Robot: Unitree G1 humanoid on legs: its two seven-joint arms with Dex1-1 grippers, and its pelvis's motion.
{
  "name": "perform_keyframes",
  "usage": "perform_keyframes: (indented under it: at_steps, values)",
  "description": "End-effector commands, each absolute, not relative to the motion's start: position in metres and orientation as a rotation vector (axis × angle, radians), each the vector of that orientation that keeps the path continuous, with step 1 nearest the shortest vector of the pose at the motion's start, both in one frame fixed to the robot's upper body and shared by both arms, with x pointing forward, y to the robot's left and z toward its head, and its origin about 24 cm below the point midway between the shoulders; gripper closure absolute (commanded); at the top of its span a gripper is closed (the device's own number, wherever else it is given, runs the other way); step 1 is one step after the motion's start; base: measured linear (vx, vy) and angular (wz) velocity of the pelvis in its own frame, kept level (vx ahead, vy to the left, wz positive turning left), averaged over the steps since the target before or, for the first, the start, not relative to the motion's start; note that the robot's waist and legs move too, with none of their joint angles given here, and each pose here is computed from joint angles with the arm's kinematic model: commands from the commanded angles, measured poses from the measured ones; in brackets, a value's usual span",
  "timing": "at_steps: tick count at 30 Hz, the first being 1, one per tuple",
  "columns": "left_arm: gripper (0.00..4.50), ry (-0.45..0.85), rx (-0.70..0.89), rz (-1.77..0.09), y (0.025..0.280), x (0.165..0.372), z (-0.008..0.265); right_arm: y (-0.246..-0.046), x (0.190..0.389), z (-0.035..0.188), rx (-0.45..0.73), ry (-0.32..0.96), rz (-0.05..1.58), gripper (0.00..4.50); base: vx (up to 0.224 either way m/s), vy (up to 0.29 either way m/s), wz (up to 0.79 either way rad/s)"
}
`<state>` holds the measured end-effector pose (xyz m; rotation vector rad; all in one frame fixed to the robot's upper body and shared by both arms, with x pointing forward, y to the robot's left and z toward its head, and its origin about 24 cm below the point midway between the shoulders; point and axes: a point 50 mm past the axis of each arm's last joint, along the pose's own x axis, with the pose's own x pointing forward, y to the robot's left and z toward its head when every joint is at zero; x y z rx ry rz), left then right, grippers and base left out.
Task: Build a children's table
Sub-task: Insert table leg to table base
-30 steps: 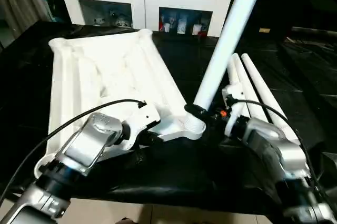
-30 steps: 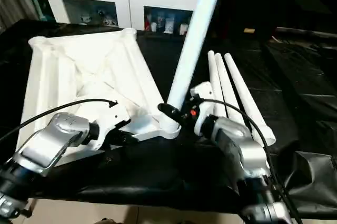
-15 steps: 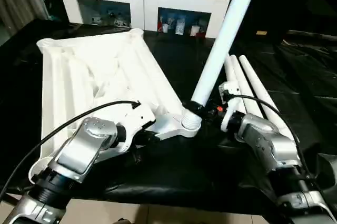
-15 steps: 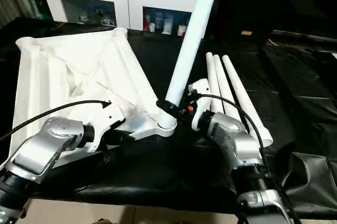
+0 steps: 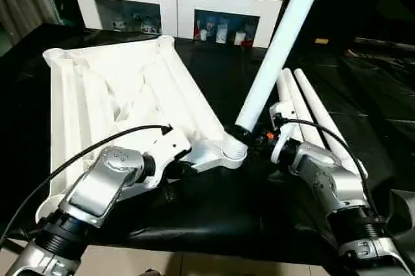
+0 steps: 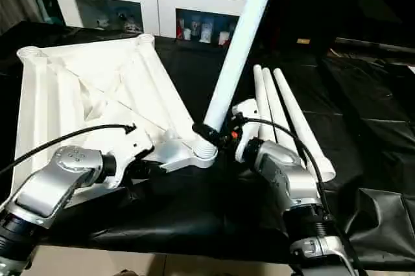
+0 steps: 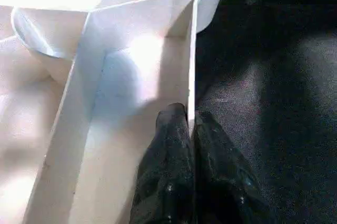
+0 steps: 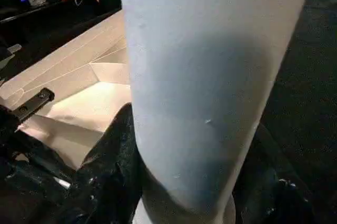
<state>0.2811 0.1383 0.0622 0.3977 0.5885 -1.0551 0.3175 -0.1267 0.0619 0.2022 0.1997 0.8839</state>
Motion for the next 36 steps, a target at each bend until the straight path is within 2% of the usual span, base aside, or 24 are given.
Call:
perform_keyframes:
  at_steps: [1,6,17,21,25,28,36]
  values:
    - [4.5,0.564,0.392,-1.118,0.131,0.278,0.062,-0.128,0.315,0.05,0.186,0.269,0.886,2.64,0.0,0.0,0.0]
    - [4.5,0.555,0.417,-1.106,0.132,0.284,0.064,-0.135,0.314,0.046,0.233,0.258,0.849,2.64,0.0,0.0,0.0]
    - [4.5,0.529,0.42,-1.084,0.131,0.299,0.069,-0.151,0.296,0.026,0.363,0.173,0.715,2.64,0.0,0.0,0.0]
    - [4.5,0.538,0.424,-1.093,0.13,0.301,0.068,-0.143,0.282,0.024,0.246,0.175,0.779,2.64,0.0,0.0,0.0]
    - [4.5,0.545,0.43,-1.101,0.131,0.301,0.067,-0.135,0.278,0.025,0.164,0.225,0.86,2.64,0.0,0.0,0.0]
    - [4.5,0.555,0.457,-1.112,0.133,0.301,0.065,-0.131,0.281,0.025,0.087,0.286,0.934,2.64,0.0,0.0,0.0]
    - [4.5,0.562,0.487,-1.134,0.136,0.299,0.064,-0.129,0.289,0.026,0.014,0.37,1.014,2.64,0.0,0.0,0.0]
